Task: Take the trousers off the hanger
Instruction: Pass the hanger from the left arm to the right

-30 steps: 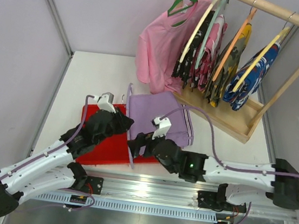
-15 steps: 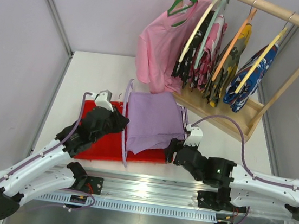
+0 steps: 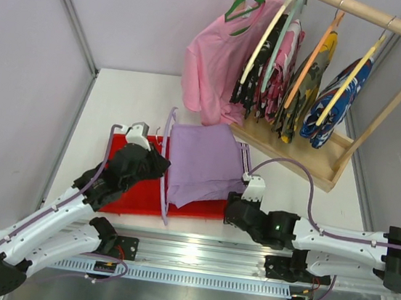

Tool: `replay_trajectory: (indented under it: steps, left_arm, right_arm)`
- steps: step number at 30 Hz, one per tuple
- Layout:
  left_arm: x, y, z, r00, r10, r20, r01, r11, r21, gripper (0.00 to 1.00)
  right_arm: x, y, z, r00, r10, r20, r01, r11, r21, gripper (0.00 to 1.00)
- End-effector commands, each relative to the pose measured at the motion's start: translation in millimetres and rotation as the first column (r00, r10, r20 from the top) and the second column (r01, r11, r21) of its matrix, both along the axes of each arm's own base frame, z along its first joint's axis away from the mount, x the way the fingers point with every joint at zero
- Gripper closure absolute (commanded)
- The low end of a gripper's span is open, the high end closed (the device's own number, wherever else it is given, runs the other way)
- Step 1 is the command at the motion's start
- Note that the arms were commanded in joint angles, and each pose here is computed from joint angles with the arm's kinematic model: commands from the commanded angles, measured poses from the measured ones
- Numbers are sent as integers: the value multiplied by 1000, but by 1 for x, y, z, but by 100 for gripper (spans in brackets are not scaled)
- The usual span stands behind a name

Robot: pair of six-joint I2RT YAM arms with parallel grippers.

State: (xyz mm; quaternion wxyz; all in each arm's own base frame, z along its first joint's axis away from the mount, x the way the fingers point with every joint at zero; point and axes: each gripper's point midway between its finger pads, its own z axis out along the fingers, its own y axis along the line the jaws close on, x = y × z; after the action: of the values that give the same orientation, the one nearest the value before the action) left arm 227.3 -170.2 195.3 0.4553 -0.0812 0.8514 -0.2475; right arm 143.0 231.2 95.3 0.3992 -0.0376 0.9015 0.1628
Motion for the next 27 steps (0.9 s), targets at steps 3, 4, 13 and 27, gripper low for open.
replay_trajectory:
  steps: [3, 4, 13, 27]
  left_arm:
    - [8, 11, 41, 994, 31, 106, -30, 1000, -8, 99]
    - [8, 12, 40, 994, 31, 104, -31, 1000, -3, 99]
    - [8, 21, 37, 995, 51, 91, -53, 998, 17, 99]
    - [-14, 48, 29, 993, 97, 60, -99, 994, 40, 99]
  right_arm:
    - [11, 8, -6, 999, -39, 2, 39, 998, 53, 42]
    - [10, 7, -10, 999, -35, -2, 35, 998, 49, 43]
    - [20, -5, -18, 995, -101, 14, 100, 994, 32, 73]
    - [17, -36, -15, 976, -216, 30, 214, 974, 70, 79]
